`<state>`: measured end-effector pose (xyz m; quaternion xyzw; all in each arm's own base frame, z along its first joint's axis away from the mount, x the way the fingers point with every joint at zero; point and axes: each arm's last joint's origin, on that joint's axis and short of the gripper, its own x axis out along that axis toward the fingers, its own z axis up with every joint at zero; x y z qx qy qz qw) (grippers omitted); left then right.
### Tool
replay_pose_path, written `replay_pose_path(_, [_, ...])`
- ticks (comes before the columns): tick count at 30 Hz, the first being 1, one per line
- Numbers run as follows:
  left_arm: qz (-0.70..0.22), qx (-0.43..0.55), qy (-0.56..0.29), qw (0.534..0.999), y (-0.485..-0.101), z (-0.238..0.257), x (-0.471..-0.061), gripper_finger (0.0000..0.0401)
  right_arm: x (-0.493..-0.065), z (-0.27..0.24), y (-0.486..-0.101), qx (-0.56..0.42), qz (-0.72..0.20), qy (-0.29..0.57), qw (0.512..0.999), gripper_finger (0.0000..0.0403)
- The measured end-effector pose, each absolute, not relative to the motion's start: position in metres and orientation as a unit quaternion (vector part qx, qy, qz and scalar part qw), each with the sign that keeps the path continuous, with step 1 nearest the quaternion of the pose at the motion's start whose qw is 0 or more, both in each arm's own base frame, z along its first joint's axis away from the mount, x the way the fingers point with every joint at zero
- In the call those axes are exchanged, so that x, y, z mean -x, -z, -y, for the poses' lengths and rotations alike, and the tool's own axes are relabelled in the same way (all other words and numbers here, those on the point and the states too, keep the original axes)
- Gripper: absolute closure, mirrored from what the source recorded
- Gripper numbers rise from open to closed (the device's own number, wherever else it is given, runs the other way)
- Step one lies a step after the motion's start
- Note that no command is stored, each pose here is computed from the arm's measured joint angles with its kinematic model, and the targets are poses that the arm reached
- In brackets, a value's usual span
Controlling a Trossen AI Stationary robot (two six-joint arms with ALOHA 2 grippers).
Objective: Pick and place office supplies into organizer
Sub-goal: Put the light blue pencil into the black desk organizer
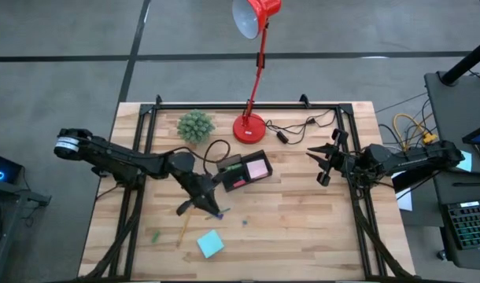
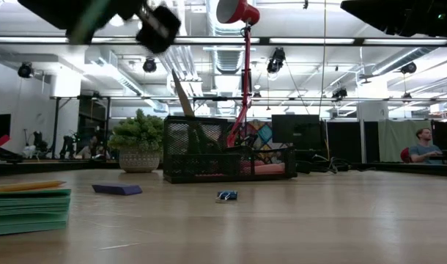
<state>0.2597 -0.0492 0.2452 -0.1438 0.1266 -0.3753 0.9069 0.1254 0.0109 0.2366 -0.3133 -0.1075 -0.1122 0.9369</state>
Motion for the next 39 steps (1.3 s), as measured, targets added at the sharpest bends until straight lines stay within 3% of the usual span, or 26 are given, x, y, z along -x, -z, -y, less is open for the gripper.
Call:
replay_pose_path(5, [-0.064, 0.136, 0.427, 0.892, -0.268, 0.052, -0.258, 0.0395, -0.125, -0.011, -0.237, 0.315, 0.107, 0.112, 0.936, 0.0351])
replay_pose_path(17, [0.026, 0.027, 0.437, 0.899, -0.287, 0.052, -0.251, 0.0395, -0.125, -0.011, -0.237, 0.317, 0.107, 0.113, 0.936, 0.0351])
replay_pose_path(39, [0.058, 0.015, 0.438, 0.897, -0.293, 0.052, -0.250, 0.0395, -0.125, -0.011, -0.237, 0.318, 0.107, 0.113, 0.935, 0.0351])
